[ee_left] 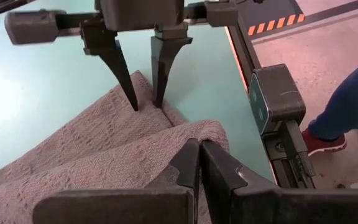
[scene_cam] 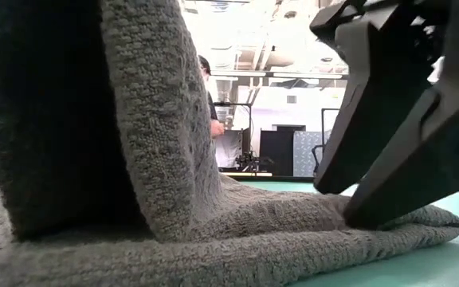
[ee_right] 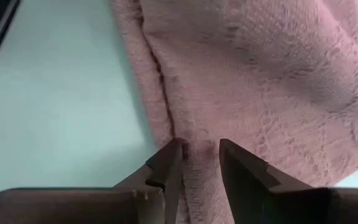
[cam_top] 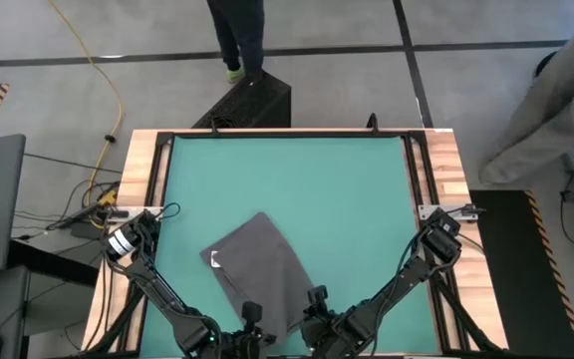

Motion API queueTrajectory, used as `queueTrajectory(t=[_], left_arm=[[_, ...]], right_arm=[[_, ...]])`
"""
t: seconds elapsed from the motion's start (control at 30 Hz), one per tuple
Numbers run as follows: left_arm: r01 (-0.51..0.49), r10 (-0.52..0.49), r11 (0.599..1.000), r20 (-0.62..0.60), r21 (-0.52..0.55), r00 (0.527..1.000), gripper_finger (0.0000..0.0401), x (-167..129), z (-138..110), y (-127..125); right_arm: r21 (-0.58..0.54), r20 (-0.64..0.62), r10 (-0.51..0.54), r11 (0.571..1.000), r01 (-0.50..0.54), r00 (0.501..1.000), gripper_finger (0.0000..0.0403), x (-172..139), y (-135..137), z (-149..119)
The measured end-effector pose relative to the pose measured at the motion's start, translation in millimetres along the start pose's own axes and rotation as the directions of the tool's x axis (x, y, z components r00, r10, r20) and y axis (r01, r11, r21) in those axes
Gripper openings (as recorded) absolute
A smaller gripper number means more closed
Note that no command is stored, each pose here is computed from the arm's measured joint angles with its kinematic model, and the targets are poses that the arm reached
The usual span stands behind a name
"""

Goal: Roll towel
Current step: Roll the gray towel

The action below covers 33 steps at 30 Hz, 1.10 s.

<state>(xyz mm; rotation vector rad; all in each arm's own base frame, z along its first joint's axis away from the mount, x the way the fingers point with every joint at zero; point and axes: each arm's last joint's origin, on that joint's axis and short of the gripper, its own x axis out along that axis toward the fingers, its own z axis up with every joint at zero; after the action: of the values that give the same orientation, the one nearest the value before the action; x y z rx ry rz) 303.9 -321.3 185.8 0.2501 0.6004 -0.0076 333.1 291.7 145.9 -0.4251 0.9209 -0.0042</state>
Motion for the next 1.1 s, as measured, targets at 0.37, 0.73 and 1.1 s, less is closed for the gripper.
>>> queueTrajectory(t=[0.37, 0.73, 1.1], left_arm=[[-0.002, 0.002, 1.000, -0.004, 0.004, 1.000, 0.0000, 0.1, -0.4, 0.3], [0.022, -0.022, 1.000, -0.048, -0.016, 0.999, 0.0000, -0.2, -4.2, 0.6], [0.041, -0.043, 0.999, -0.060, -0.032, 0.997, 0.0000, -0.1, -4.7, 0.2]], right_arm=[[0.011, -0.054, -0.010, 1.000, 0.010, 0.999, 0.0015, 2.0, -4.8, -4.2], [0.019, -0.080, -0.062, 0.998, 0.064, 0.995, 0.0007, -12.4, 10.4, -17.6], [0.026, -0.046, -0.144, 0.989, 0.145, 0.989, 0.0010, -20.8, 14.5, -20.7]])
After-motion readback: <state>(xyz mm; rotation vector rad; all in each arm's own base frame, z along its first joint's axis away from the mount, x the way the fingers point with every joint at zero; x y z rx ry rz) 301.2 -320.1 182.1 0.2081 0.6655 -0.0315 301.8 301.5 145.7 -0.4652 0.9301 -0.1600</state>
